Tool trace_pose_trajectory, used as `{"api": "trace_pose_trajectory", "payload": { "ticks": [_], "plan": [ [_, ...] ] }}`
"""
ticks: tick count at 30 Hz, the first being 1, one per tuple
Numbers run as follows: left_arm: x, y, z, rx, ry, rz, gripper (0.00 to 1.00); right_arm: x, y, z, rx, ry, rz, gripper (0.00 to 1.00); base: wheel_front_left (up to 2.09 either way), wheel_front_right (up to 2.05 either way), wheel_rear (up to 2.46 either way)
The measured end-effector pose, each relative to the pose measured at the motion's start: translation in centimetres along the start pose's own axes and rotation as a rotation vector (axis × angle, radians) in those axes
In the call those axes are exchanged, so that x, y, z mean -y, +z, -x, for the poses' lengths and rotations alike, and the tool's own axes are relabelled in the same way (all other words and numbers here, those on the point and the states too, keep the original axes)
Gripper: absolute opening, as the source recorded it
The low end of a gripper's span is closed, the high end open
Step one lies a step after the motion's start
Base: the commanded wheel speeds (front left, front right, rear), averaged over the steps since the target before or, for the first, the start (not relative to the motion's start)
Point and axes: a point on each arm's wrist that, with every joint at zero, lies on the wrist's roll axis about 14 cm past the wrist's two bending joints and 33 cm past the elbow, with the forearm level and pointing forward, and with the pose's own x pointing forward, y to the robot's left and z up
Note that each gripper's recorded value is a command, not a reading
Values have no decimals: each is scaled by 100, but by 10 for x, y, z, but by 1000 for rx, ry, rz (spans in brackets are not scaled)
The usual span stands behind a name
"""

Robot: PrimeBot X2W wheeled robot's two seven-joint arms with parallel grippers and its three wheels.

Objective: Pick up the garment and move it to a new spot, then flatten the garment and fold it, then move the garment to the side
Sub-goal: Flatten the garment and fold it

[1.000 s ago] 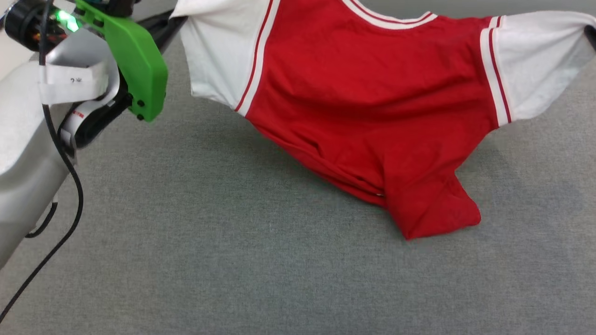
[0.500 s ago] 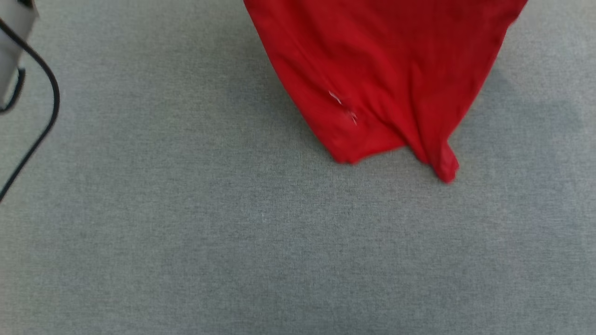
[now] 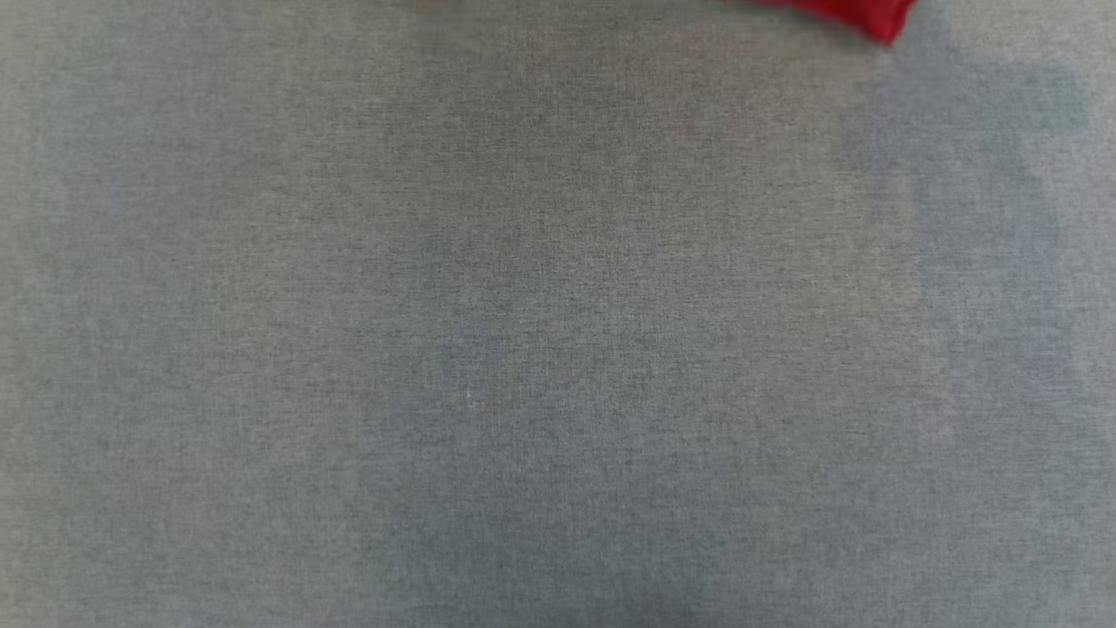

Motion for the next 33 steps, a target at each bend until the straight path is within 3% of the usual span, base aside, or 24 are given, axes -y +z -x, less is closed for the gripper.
{"api": "trace_pose_trajectory", "payload": {
  "ticks": [8, 17, 19, 22, 33],
  "plan": [
    [-12, 8, -14, 61, 30, 9, 0, 5, 8, -20, 25, -21, 21, 0, 0, 0, 0],
    [2, -64, -7, -58, 11, 80, 0, -40, -53, -26, -68, 67, -2, 0, 0, 0, 0],
    [12, -106, 12, -140, 5, 131, 0, -72, -92, -12, -143, 129, -26, 0, 0, 0, 0],
    [13, -126, 29, -176, 18, 168, 0, -90, -112, 2, -182, 165, -53, 0, 0, 0, 0],
    [53, -168, 104, -300, -22, 292, 0, -129, -142, 70, -243, 281, -126, 0, 0, 0, 0]
  ]
}}
